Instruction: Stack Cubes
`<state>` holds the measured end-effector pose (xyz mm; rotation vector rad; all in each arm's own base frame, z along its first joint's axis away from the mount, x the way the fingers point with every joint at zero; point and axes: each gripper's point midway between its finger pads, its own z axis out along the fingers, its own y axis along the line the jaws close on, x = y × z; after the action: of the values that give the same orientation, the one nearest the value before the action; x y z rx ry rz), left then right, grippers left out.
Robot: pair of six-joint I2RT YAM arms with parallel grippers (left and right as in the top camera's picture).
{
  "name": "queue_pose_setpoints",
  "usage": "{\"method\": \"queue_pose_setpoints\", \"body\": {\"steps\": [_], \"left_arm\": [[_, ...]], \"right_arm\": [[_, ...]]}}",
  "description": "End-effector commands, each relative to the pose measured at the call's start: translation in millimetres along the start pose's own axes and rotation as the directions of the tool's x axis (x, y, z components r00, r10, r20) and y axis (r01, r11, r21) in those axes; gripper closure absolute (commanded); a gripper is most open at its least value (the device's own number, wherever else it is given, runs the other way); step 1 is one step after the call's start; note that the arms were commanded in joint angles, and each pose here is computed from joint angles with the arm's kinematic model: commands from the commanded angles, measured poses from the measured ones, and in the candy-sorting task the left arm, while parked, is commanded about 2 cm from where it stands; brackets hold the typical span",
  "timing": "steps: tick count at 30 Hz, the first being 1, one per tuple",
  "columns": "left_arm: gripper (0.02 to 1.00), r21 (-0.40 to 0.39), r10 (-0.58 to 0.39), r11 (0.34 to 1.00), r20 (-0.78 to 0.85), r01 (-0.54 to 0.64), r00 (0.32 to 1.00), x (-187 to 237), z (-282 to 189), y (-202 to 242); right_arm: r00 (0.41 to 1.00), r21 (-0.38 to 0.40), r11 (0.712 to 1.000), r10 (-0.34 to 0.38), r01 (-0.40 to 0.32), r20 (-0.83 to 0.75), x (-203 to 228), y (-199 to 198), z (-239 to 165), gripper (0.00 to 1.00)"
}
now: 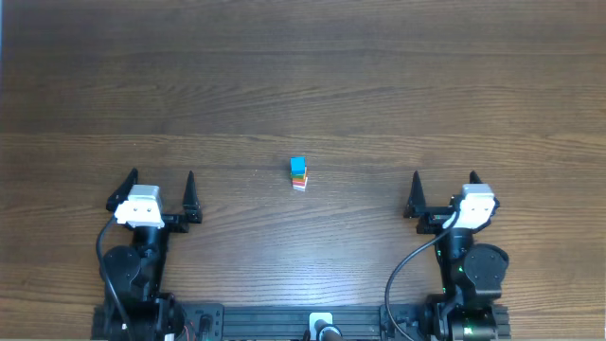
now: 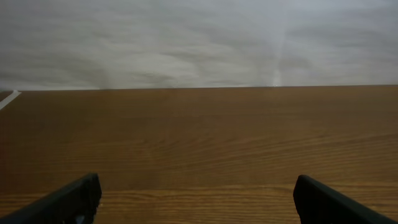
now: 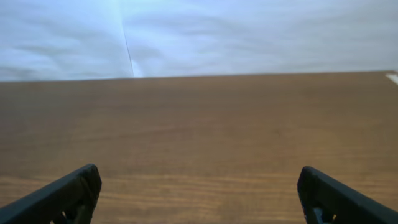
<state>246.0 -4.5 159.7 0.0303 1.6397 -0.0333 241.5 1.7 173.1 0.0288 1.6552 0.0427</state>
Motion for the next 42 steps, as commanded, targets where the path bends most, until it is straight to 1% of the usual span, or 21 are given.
{"method": "queue_pose_setpoints", "body": {"steps": [1, 5, 42], "left_arm": [[0.018, 0.011, 0.018, 1.000, 0.001, -0.018, 1.000, 1.4, 0.0, -2.2], [0.018, 0.011, 0.018, 1.000, 0.001, -0.018, 1.000, 1.4, 0.0, -2.2], [0.018, 0.011, 0.018, 1.000, 0.001, -0.018, 1.000, 1.4, 0.0, -2.2]], "right_arm": [[1.000, -0.009, 1.000, -0.008, 0.008, 0.013, 15.6, 0.1, 6.2, 0.007], [1.000, 0.006, 1.000, -0.008, 0.008, 0.013, 15.4, -2.6, 6.2, 0.009], [1.000, 0.006, 1.000, -0.008, 0.008, 0.011, 15.8, -2.5, 6.2, 0.007]]}}
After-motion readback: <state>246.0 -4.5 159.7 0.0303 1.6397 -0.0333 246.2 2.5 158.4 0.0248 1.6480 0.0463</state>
